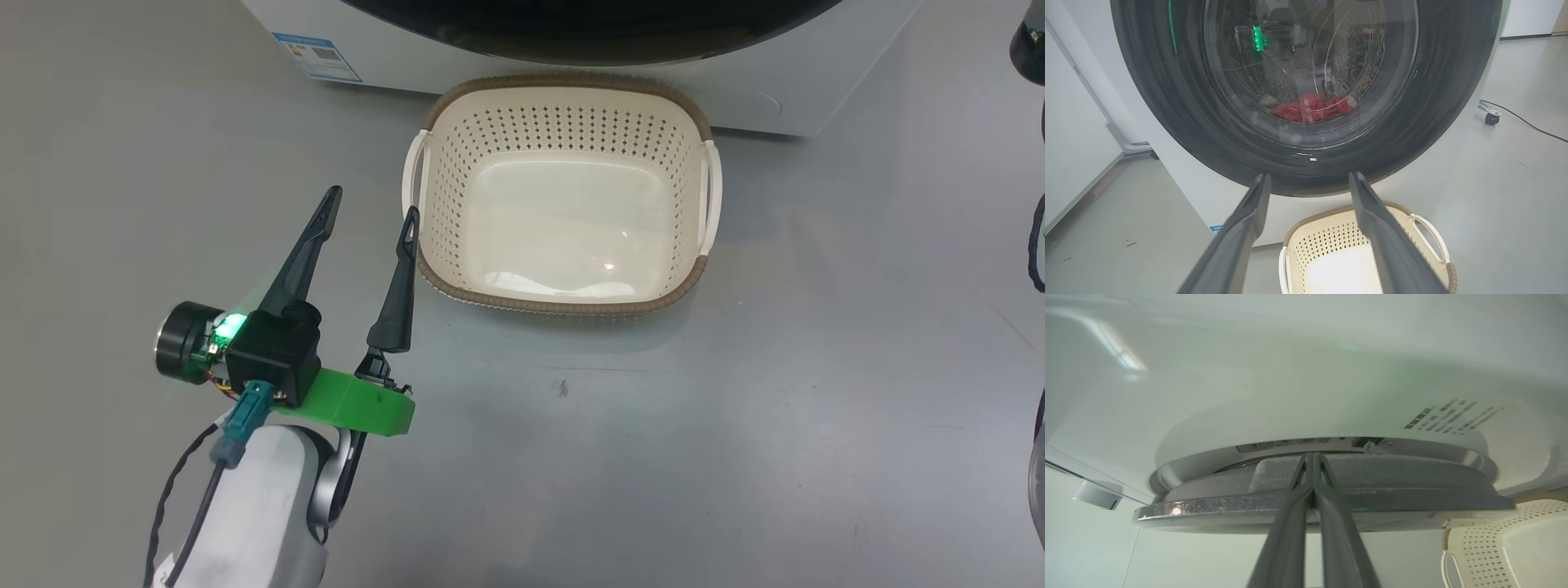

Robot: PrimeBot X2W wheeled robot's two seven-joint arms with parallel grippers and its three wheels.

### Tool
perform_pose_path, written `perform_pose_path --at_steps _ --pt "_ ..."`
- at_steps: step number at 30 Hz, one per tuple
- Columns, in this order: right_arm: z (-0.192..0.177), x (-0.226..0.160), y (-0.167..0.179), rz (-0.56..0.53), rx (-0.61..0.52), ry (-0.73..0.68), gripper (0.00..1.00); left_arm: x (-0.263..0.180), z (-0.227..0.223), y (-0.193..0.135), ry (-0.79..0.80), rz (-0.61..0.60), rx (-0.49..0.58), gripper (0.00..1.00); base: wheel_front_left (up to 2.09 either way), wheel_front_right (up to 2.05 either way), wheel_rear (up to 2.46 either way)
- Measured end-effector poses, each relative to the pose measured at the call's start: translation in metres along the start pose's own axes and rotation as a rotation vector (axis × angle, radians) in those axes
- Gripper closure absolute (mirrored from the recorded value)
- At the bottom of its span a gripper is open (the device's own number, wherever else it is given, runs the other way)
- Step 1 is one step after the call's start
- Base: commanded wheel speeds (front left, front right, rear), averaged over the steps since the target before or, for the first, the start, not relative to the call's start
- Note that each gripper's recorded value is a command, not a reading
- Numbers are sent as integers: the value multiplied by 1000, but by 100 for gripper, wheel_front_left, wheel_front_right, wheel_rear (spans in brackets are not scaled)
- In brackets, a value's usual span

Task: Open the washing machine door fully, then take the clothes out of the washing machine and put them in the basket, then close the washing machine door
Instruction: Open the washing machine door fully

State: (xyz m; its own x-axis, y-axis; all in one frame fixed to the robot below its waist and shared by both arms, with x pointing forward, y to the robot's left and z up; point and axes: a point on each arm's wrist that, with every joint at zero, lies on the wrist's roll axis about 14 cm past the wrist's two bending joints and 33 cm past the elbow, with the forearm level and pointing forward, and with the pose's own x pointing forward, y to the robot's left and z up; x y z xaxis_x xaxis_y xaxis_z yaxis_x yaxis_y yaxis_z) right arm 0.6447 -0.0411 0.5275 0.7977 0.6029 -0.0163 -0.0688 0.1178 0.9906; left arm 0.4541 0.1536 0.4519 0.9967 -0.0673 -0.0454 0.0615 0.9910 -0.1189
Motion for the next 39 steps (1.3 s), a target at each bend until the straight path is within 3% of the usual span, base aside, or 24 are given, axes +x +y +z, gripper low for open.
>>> perform_pose_path --at_steps 13,39 --pt "-10 32 -5 -6 9 70 100 3 -4 5 9 17 -18 0 0 0 0" --pt "-18 27 -13 -6 38 209 100 10 -7 0 12 18 -33 0 0 0 0"
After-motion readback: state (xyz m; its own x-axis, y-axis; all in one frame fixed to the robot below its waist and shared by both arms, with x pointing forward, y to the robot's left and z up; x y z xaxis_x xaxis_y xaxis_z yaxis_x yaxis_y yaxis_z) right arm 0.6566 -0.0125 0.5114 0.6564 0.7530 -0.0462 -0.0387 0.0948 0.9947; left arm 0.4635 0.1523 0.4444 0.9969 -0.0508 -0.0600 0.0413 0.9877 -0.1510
